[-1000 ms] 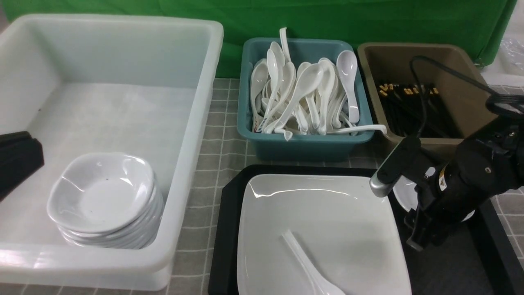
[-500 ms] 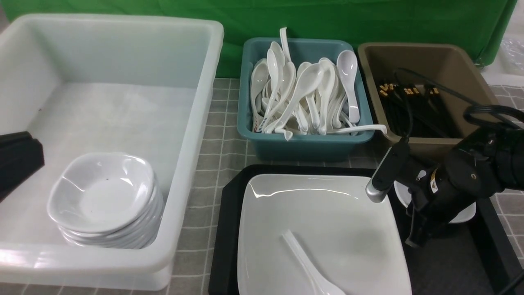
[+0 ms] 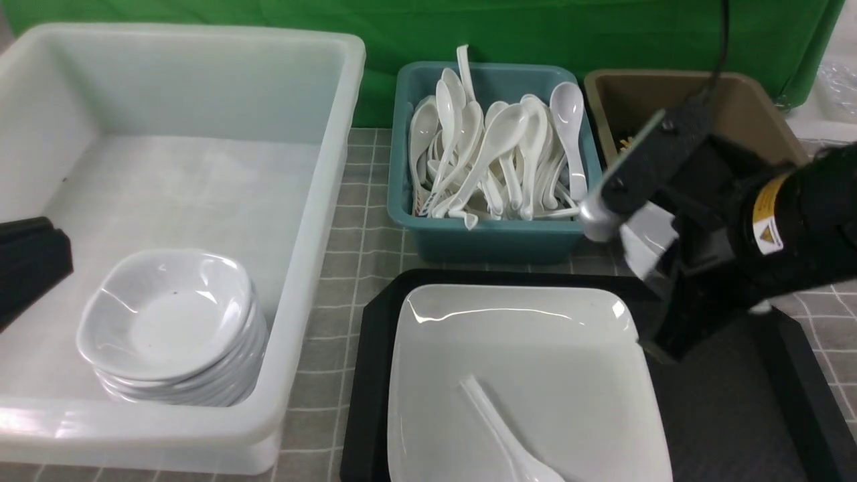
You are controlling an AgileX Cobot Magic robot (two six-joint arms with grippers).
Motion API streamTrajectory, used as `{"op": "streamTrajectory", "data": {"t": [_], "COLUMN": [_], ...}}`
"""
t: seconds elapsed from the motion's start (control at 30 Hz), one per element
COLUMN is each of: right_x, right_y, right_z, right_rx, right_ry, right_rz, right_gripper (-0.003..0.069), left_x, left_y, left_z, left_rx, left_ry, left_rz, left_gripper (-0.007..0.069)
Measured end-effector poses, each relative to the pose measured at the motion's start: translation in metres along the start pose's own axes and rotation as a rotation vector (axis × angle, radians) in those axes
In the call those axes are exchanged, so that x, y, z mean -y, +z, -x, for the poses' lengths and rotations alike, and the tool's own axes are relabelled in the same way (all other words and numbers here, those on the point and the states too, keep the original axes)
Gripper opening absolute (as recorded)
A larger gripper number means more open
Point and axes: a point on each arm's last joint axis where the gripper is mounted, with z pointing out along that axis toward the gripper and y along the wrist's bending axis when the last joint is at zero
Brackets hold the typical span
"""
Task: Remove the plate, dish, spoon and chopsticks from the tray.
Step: Use the right arm to put the small plate into the large storage box on the left
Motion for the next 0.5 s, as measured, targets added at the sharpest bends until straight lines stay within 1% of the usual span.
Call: {"op": "streamTrajectory", "data": {"t": [0.03,0.1,0.13,0.23,0.27,0.3,0.33,0.37,0.43,0.5], "right_x": [-0.009,-0.03,-0.043,-0.08,-0.084,-0.103,-0.111,-0.117,-0.145,-0.166], "right_y": [-0.007,-0.026,-0.037,-0.04,-0.042,-0.035,-0.033,-0.028,-0.014,0.005], "right_z": [0.01,0.038,0.057,0.095,0.102,0.118,0.129,0.132,0.157,0.171], "right_rx": [0.036,0.146,0.209,0.287,0.305,0.319,0.34,0.334,0.365,0.366], "right_ry": [-0.025,-0.081,-0.116,-0.239,-0.257,-0.314,-0.338,-0.347,-0.416,-0.461], "right_rz": [0.017,0.063,0.089,0.146,0.149,0.169,0.175,0.177,0.202,0.222], "right_gripper": [0.0062,0.0062,0.0062,0.0062,0.0062,0.0062,0.0062,0.0062,0.0062,0.0062], "left_x": [-0.001,-0.002,-0.004,-0.01,-0.011,-0.013,-0.015,-0.015,-0.018,-0.019], "left_y": [-0.002,-0.009,-0.017,-0.039,-0.045,-0.056,-0.065,-0.067,-0.088,-0.099], "left_z": [0.0,0.0,0.001,0.0,0.0,-0.003,-0.005,-0.006,-0.014,-0.021], "left_rx": [-0.009,-0.026,-0.029,-0.037,-0.035,-0.036,-0.025,-0.029,-0.017,-0.027], "left_ry": [0.006,-0.013,-0.016,-0.031,-0.037,-0.054,-0.062,-0.06,-0.082,-0.099], "left_rz": [0.007,0.022,0.044,0.112,0.128,0.162,0.186,0.196,0.257,0.284], "left_gripper": [0.0012,0.0012,0.0012,0.0012,0.0012,0.0012,0.0012,0.0012,0.0012,0.0012]}}
